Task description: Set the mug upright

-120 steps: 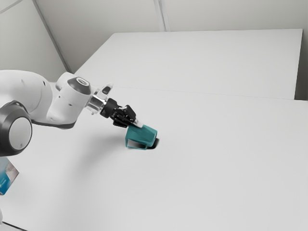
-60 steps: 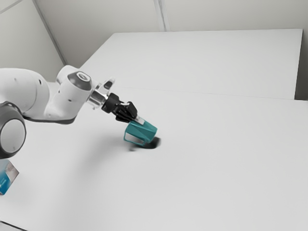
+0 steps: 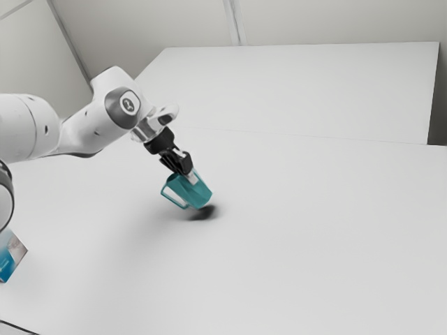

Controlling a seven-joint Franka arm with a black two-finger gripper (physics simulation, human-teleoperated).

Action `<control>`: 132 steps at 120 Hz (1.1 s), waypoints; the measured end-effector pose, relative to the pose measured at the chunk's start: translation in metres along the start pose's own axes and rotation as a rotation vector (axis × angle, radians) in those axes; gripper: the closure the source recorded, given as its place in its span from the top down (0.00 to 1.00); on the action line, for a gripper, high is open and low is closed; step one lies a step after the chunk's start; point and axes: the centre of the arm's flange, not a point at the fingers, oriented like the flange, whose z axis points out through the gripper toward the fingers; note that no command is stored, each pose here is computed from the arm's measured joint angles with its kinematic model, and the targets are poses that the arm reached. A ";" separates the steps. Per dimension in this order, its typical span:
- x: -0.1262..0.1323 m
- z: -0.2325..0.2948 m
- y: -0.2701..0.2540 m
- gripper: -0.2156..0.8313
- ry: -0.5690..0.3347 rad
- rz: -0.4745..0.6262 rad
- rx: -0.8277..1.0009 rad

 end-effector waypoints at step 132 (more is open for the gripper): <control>0.017 0.067 0.034 0.20 -0.237 0.222 0.437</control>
